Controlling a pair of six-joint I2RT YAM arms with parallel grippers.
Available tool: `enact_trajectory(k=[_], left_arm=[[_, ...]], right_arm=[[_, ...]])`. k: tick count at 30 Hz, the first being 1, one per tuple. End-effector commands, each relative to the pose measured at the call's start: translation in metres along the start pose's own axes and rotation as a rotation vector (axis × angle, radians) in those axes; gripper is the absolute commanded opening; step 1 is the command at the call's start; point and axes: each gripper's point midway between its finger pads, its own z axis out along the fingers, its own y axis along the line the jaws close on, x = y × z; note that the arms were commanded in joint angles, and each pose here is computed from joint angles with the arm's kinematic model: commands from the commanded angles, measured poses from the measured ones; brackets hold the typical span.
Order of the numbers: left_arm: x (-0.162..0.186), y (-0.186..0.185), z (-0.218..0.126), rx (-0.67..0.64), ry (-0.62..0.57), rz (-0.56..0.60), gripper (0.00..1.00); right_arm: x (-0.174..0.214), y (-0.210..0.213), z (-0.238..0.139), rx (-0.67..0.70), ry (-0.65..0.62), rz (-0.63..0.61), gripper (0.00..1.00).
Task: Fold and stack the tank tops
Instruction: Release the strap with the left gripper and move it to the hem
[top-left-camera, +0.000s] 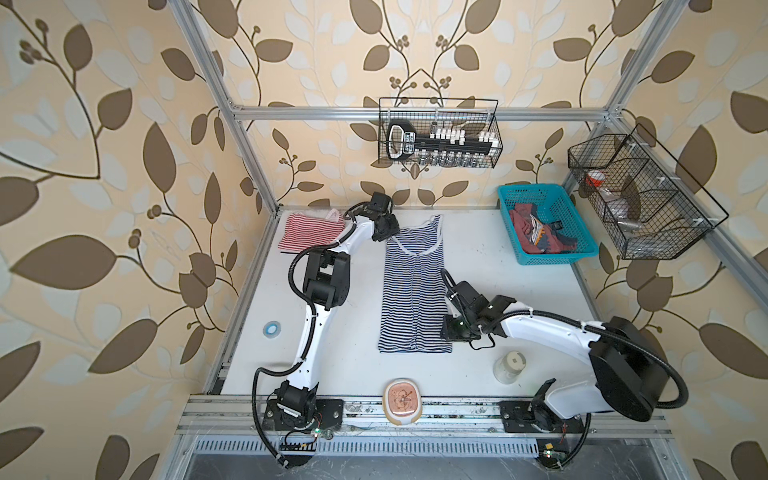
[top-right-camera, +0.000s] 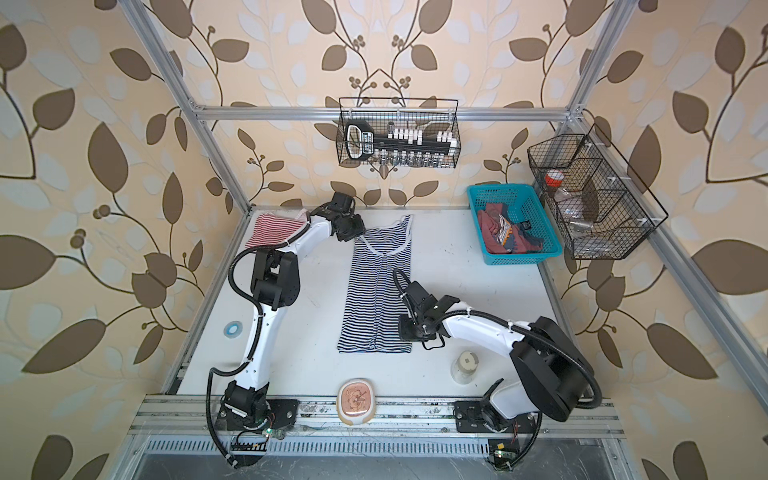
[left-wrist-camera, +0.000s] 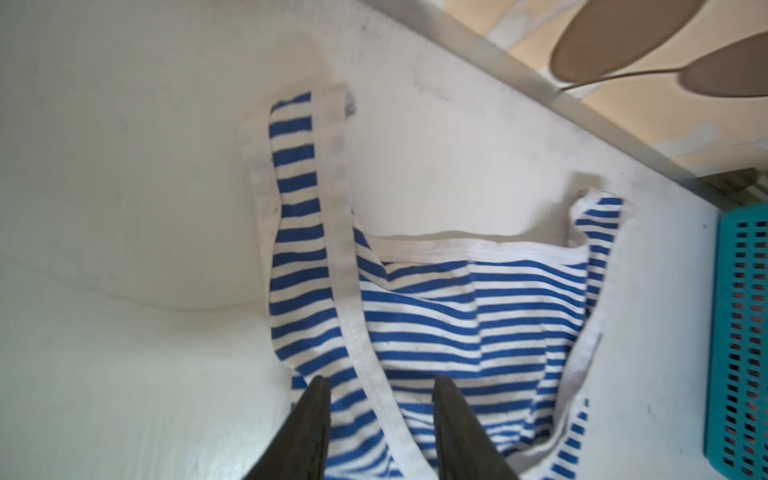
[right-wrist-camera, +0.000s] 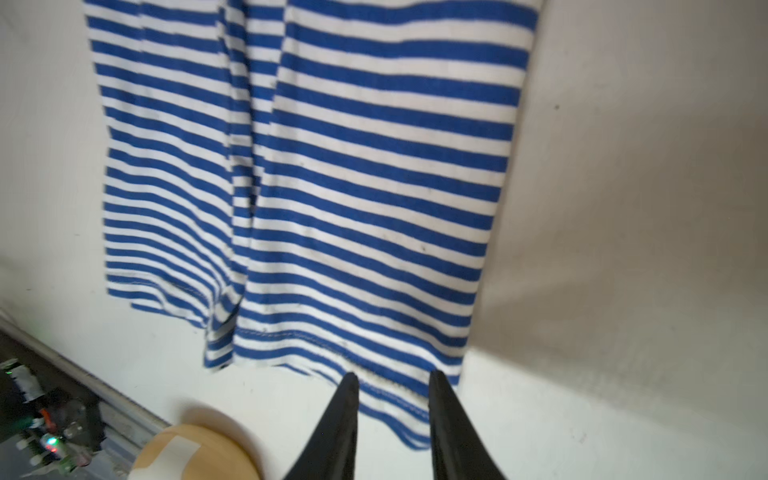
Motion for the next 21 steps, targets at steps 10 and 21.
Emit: enact_trajectory(k=[10, 21], left_arm=[[0.034, -0.015, -0.186, -0.007, -0.006, 0.095, 0.55], [0.254, 0.039, -0.187, -0.198, 0.437, 0.184, 0.55]], right_arm=[[0.009, -0.022, -0.028, 0.021, -0.025, -0.026, 0.46], [0.03, -0.024, -0.004, -0.052, 0.045, -0.018, 0.48]])
